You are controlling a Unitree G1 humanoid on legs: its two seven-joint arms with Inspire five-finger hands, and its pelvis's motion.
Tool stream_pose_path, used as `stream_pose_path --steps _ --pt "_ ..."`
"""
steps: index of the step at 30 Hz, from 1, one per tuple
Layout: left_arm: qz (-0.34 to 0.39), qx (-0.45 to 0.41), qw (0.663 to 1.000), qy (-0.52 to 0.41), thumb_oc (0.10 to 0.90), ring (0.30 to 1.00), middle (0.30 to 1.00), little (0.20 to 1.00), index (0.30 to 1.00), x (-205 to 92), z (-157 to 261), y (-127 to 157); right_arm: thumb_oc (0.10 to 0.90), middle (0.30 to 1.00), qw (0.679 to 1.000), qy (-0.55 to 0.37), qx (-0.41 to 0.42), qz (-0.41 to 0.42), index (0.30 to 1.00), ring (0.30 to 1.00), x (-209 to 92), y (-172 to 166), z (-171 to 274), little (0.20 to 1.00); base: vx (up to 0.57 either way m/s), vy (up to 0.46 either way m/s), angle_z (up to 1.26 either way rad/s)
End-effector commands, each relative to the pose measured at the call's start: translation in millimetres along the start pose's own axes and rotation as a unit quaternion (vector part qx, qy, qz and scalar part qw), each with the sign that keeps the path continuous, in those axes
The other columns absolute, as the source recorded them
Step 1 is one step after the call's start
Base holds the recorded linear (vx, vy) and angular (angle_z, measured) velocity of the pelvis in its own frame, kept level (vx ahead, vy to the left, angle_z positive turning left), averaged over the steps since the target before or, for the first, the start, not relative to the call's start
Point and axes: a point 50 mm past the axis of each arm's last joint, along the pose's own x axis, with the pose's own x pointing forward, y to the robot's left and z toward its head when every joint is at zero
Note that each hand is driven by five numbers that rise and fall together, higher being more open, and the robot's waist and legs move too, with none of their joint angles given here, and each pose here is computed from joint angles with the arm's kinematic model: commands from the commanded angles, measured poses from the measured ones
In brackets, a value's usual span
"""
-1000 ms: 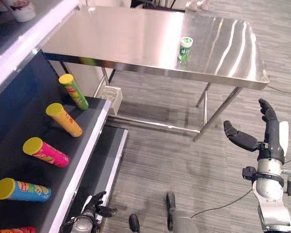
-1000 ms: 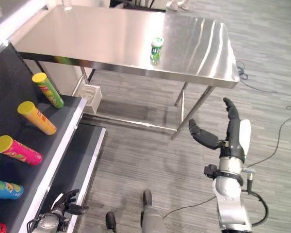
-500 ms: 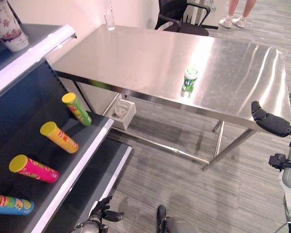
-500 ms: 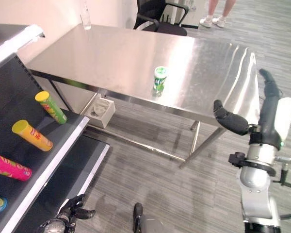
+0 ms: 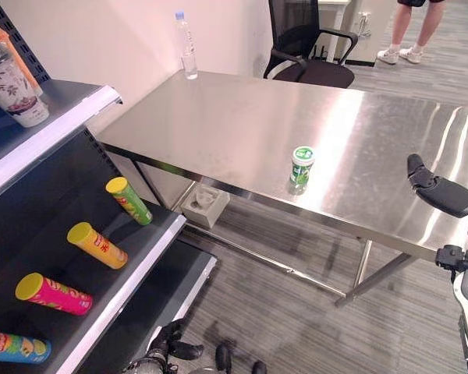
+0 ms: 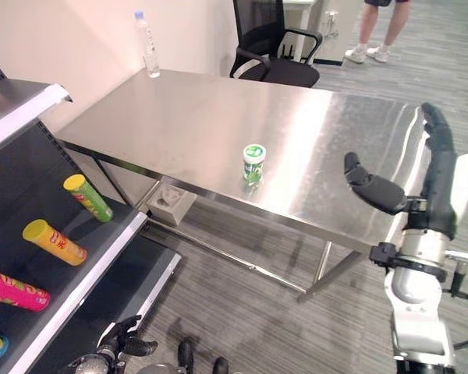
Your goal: Put the goods on the table back onto the shelves and tidy them up.
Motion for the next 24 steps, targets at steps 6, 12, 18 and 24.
stream_pose_path --steps 6,12,18,24 --pt "0.033 0.002 0.997 -0.064 0.8 0.9 0.9 0.9 0.9 8.8 37.8 25.5 0.8 0.9 0.985 -0.148 0.061 -0.06 0.9 0.9 35.9 -11.3 54.0 0.9 0.01 0.084 0.08" --pt "0.041 -0.014 0.996 -0.079 0.8 0.9 0.9 0.9 0.9 9.7 45.6 29.2 0.8 0.9 0.978 -0.166 0.108 -0.07 0.9 0.9 41.1 -13.4 62.5 0.9 0.03 -0.098 -0.07" --pt "0.037 -0.024 0.997 -0.067 0.8 0.9 0.9 0.9 0.9 7.8 36.1 30.6 0.8 0.9 0.974 -0.155 0.163 -0.013 0.9 0.9 35.1 -7.2 59.3 0.9 0.09 -0.129 0.09" --pt "0.022 -0.024 0.998 -0.058 0.8 0.9 0.9 0.9 0.9 8.4 32.4 22.0 0.8 0.9 0.968 -0.147 0.194 0.053 0.9 0.9 34.3 1.4 58.3 0.9 0.01 -0.086 0.17"
